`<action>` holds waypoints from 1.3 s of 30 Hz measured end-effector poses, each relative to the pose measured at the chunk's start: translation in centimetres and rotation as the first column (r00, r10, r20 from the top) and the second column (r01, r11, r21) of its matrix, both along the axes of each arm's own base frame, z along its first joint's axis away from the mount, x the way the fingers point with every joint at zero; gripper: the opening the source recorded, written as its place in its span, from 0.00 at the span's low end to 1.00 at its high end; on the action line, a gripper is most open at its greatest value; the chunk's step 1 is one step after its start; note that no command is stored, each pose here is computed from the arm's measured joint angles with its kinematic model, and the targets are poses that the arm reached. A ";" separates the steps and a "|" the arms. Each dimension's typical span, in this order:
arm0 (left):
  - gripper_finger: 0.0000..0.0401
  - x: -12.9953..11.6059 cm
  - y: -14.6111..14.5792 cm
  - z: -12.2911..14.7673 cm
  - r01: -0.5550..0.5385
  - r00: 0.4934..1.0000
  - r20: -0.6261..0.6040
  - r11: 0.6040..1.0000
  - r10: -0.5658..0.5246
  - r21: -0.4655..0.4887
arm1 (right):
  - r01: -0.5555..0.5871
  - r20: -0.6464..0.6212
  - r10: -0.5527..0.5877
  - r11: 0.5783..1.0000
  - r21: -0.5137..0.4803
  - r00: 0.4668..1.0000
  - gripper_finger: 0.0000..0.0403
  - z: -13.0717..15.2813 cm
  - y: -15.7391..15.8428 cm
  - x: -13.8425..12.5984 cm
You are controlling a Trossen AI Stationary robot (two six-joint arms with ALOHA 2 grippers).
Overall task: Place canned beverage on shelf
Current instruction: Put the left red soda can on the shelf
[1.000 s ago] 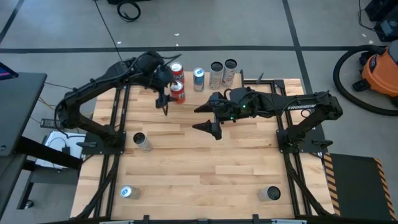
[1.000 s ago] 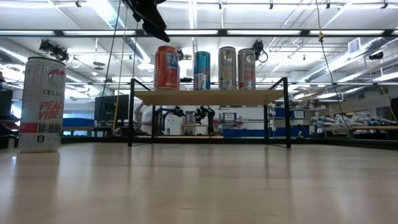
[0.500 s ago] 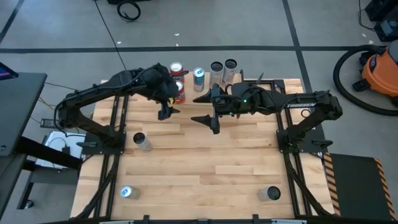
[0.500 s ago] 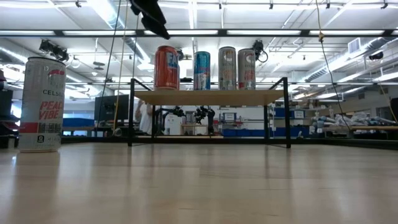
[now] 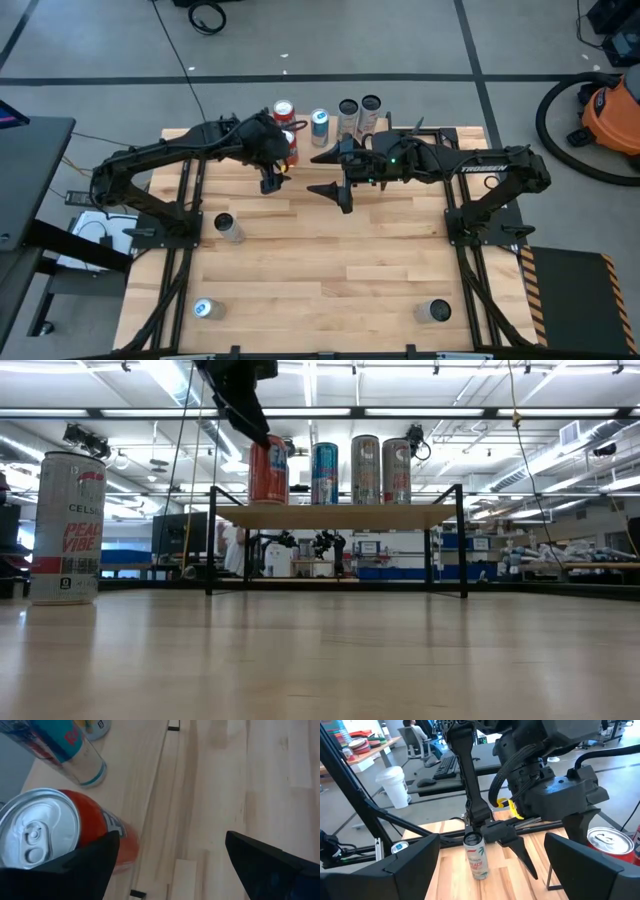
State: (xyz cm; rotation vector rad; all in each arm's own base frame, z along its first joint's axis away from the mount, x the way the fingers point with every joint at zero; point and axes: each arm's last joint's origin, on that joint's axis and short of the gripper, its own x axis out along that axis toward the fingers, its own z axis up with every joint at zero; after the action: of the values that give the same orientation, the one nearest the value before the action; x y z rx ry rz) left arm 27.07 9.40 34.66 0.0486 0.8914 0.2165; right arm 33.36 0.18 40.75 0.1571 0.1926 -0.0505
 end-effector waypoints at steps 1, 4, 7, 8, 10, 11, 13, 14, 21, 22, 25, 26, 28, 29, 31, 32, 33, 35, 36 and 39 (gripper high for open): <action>0.93 0.0 0.0 0.0 -0.005 1.000 -0.001 1.000 0.005 -0.001 | 0.000 -0.001 0.000 1.000 0.000 1.000 0.92 0.0 0.0 0.0; 0.93 -0.1 0.1 -0.1 -0.027 1.000 -0.005 1.000 0.027 -0.013 | 0.000 0.000 0.000 1.000 -0.001 1.000 0.92 0.0 0.0 0.0; 0.93 -0.3 0.3 -0.1 -0.039 0.999 -0.019 0.999 0.039 -0.013 | 0.000 0.000 0.000 1.000 -0.001 1.000 0.92 0.0 0.0 0.0; 0.93 -0.3 0.3 -0.2 -0.045 0.999 -0.023 0.999 0.045 -0.011 | -0.001 0.000 0.001 1.000 -0.001 1.000 0.92 0.0 0.0 0.0; 0.93 -0.5 0.5 -0.2 -0.072 0.997 -0.034 0.997 0.071 -0.013 | -0.001 -0.001 0.001 1.000 -0.001 1.000 0.92 0.0 0.0 0.0; 0.93 -0.6 0.7 -0.2 -0.082 0.996 -0.038 0.997 0.081 -0.013 | 0.000 -0.001 0.000 1.000 -0.001 1.000 0.92 0.0 0.0 0.0; 0.93 -0.7 0.9 -0.3 -0.095 0.995 -0.045 0.995 0.094 -0.012 | 0.000 0.000 0.000 1.000 -0.001 1.000 0.92 0.0 0.0 0.0; 0.93 -0.8 1.1 -0.3 -0.101 0.994 -0.046 0.995 0.101 -0.012 | -0.001 0.000 0.001 1.000 -0.001 1.000 0.92 0.0 0.0 0.0; 0.93 -1.3 1.9 -0.4 -0.151 0.987 -0.055 0.988 0.149 -0.027 | 0.000 -0.001 0.000 1.000 -0.001 1.000 0.92 0.0 0.0 0.0; 0.93 -1.3 2.0 -0.4 -0.154 0.987 -0.055 0.988 0.152 -0.027 | -0.001 0.000 0.001 1.000 -0.001 1.000 0.92 0.0 0.0 0.0; 0.93 -1.4 2.1 -0.4 -0.163 0.985 -0.058 0.986 0.161 -0.031 | -0.001 -0.001 0.001 1.000 -0.001 1.000 0.92 0.0 0.0 0.0; 0.93 -1.4 2.1 -0.4 -0.162 0.985 -0.062 0.986 0.160 -0.032 | -0.001 -0.001 0.001 1.000 -0.001 1.000 0.92 0.0 0.0 0.0; 0.93 -1.3 1.7 -0.5 -0.155 0.986 -0.074 0.987 0.152 -0.038 | -0.001 -0.001 0.001 1.000 -0.001 1.000 0.92 0.0 0.0 0.0; 0.93 -1.2 1.4 -0.5 -0.154 0.986 -0.074 0.987 0.150 -0.044 | -0.001 -0.001 0.001 1.000 -0.001 1.000 0.92 0.0 0.0 0.0; 0.93 -0.9 0.6 -0.5 -0.123 0.990 -0.071 0.991 0.120 -0.043 | -0.001 -0.002 0.001 1.000 -0.001 1.000 0.92 0.0 0.0 0.0; 0.93 -0.7 0.3 -0.4 -0.096 0.993 -0.067 0.995 0.094 -0.032 | -0.001 -0.001 0.001 1.000 -0.001 1.000 0.92 0.0 0.0 0.0; 0.93 -0.5 0.1 -0.4 -0.082 0.995 -0.056 0.996 0.081 -0.025 | -0.001 -0.002 0.001 1.000 -0.001 1.000 0.92 0.0 0.0 0.0; 0.93 -0.2 -0.3 -0.2 -0.080 0.996 -0.036 0.997 0.080 -0.004 | -0.001 -0.001 0.001 1.000 -0.001 1.000 0.92 0.0 0.0 0.0; 0.93 -0.1 -0.2 -0.2 -0.086 0.996 -0.029 0.996 0.086 0.007 | -0.001 -0.001 0.001 1.000 -0.001 1.000 0.92 0.0 0.0 0.0; 0.93 0.0 0.1 -0.1 -0.110 0.994 -0.017 0.994 0.111 0.028 | -0.001 -0.001 0.001 1.000 -0.001 1.000 0.92 0.0 0.0 0.0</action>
State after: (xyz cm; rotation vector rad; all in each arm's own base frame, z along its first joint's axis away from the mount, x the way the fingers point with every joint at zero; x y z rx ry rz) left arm 27.03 9.50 34.53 0.0267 0.9105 0.3318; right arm 33.37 0.19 40.73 0.1558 0.1938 -0.0501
